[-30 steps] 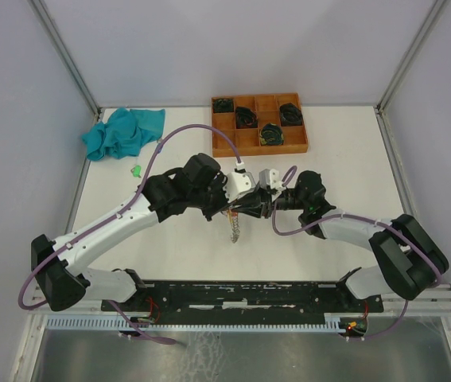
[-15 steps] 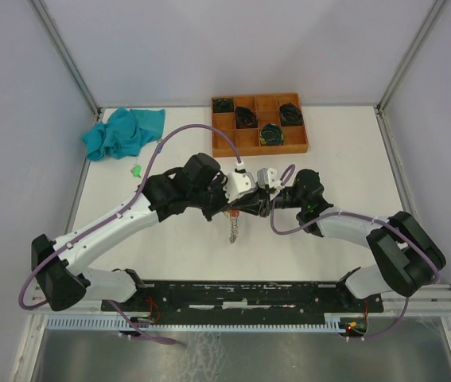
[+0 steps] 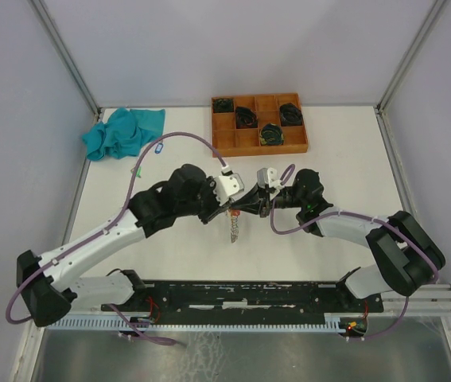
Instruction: Put the keys on the keyring
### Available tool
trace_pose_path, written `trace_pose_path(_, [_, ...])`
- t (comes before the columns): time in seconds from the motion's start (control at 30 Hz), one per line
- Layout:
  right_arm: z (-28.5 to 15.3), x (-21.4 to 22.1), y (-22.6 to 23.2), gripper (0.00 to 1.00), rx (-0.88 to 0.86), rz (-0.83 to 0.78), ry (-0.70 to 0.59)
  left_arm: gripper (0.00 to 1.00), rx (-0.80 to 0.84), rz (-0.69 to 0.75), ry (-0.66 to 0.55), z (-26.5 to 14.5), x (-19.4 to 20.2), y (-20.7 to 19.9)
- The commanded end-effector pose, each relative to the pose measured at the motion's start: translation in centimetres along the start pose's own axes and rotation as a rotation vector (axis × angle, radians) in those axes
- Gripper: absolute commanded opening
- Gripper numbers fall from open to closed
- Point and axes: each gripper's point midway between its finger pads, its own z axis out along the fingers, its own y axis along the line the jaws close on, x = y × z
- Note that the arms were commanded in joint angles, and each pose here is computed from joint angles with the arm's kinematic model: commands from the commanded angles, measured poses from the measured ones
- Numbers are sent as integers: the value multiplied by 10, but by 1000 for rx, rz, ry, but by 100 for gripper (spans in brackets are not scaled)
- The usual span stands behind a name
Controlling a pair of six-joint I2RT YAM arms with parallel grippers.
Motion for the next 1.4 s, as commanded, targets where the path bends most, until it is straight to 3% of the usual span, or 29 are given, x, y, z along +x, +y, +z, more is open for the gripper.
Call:
trace_pose_path(0.0, [0, -31, -4, 1, 4, -94, -63, 38, -186, -97, -287, -25, -39, 25])
trace_pose_path(0.13, [-1, -34, -6, 1, 19, -98, -70, 44, -260, -164, -455, -41, -43, 30])
trace_pose_path(0.23, [-2, -35, -8, 1, 36, -99, -72, 46, -269, -231, -547, -46, -45, 29])
trace_pose_path(0.33, [-4, -37, -10, 1, 60, -102, -77, 55, -251, -310, -600, -41, -38, 23])
trace_pose_path(0.47, [-6, -37, -11, 1, 84, -105, -79, 58, -256, -386, -696, -42, -29, 21])
trace_pose_path(0.6, [-7, -36, -10, 1, 84, -106, -77, 57, -275, -365, -775, -45, -21, 20])
trace_pose_path(0.93, [-7, -37, 1, 1, 27, -116, -66, 47, -232, -160, -712, -31, -18, 8])
trace_pose_path(1.37, [-8, -36, 12, 1, -30, -122, -53, 40, -152, -70, -662, -22, -24, -3])
